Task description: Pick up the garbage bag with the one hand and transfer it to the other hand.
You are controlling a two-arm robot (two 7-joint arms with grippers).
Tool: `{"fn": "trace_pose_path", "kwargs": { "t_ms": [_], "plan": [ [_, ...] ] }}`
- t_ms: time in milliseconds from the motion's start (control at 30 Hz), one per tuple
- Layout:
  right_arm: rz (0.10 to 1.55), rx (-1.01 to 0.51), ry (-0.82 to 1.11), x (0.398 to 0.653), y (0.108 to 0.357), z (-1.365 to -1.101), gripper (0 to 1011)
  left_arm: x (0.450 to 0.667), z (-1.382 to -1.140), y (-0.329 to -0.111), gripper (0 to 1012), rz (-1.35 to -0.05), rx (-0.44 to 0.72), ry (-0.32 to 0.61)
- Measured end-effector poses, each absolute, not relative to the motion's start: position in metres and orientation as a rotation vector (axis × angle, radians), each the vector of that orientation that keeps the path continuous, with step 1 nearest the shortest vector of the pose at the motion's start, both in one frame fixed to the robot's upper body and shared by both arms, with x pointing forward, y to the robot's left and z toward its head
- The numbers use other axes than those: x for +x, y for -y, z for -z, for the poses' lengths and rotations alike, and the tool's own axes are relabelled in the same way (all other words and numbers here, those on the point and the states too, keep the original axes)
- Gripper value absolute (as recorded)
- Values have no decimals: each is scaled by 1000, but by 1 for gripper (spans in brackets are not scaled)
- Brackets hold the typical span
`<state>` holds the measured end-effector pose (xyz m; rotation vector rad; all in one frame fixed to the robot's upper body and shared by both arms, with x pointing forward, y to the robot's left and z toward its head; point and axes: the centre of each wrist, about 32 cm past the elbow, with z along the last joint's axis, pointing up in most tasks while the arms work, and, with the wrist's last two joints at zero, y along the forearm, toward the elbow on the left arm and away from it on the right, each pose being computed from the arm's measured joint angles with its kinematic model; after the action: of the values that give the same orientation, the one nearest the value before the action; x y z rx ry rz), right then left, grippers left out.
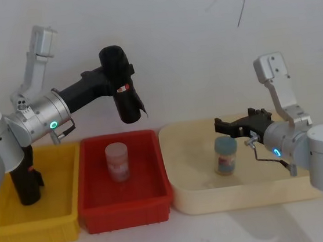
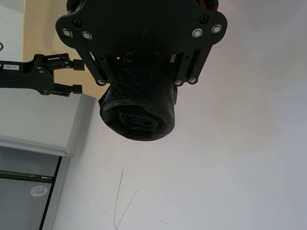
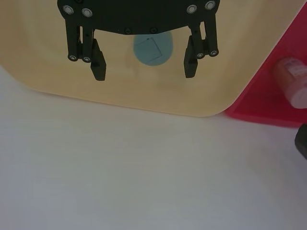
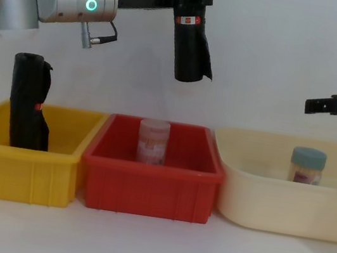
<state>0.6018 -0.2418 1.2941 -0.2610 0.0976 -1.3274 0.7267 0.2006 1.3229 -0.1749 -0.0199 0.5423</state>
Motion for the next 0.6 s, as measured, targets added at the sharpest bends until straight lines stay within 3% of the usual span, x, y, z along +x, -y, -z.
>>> {"fn": "trace_pose_path", "kwargs": {
  "t_ms": [600],
  "plan": [
    [1170,-173,5,589,234,-1300,1000,727,-1323,-200,423,-541,-174,20]
  ]
}}
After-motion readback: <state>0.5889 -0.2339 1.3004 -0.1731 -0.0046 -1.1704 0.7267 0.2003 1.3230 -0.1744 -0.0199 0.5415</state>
